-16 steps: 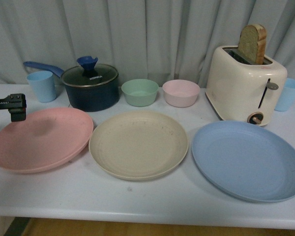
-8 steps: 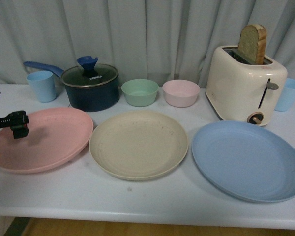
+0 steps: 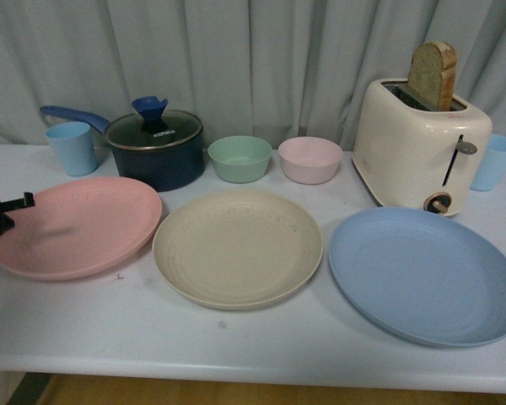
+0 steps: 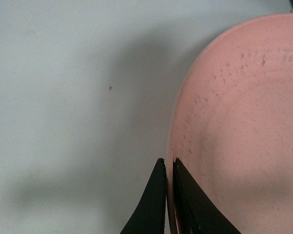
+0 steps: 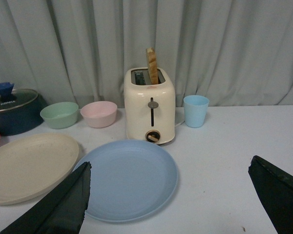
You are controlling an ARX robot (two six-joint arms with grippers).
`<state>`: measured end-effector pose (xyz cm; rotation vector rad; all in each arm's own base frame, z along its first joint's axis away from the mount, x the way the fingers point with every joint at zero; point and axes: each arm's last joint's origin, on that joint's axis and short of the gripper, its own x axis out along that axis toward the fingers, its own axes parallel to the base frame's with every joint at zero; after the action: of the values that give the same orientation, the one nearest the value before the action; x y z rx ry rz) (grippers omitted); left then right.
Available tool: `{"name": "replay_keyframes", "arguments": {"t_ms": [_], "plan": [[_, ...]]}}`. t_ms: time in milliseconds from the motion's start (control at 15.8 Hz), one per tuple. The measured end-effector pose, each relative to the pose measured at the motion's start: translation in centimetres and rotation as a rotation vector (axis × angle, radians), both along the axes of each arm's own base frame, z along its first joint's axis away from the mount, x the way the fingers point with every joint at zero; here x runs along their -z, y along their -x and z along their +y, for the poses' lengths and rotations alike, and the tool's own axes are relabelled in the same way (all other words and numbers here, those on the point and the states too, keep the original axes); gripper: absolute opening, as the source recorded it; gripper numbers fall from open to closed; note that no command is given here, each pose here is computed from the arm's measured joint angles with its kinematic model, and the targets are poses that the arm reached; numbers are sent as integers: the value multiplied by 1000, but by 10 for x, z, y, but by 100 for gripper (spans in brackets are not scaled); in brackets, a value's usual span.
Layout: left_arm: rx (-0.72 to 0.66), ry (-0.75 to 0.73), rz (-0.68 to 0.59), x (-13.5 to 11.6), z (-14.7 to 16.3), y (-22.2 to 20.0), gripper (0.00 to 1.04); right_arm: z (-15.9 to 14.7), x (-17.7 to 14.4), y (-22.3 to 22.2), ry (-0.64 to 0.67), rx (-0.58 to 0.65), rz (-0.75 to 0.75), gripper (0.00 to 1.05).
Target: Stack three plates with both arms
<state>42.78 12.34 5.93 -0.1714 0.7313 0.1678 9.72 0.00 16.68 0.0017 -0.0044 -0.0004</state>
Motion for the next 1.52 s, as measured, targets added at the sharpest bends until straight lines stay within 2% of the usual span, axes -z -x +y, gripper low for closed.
{"name": "replay_keyframes", "arguments": {"t_ms": [190,316,759,949,1013,1076,1139,1266,1519], "plan": [[-21,-35,8,-27,24,14,3,0,0,0,0,0,0,98],[12,-79,19,-47,37,30,3,0,0,0,0,0,0,98],[103,-131,0,-72,31,45,3,0,0,0,0,0,0,98],[256,-131,-111,-101,-13,46,3,0,0,0,0,0,0,98],[379,-77,-185,-108,-76,38,3,0,0,0,0,0,0,98],[432,-27,-184,-88,-136,27,3,0,0,0,0,0,0,98],[442,24,-149,-67,-166,18,3,0,0,0,0,0,0,98],[411,47,-127,-53,-178,11,3,0,0,0,0,0,0,98],[358,58,-134,-46,-179,4,3,0,0,0,0,0,0,98]]}}
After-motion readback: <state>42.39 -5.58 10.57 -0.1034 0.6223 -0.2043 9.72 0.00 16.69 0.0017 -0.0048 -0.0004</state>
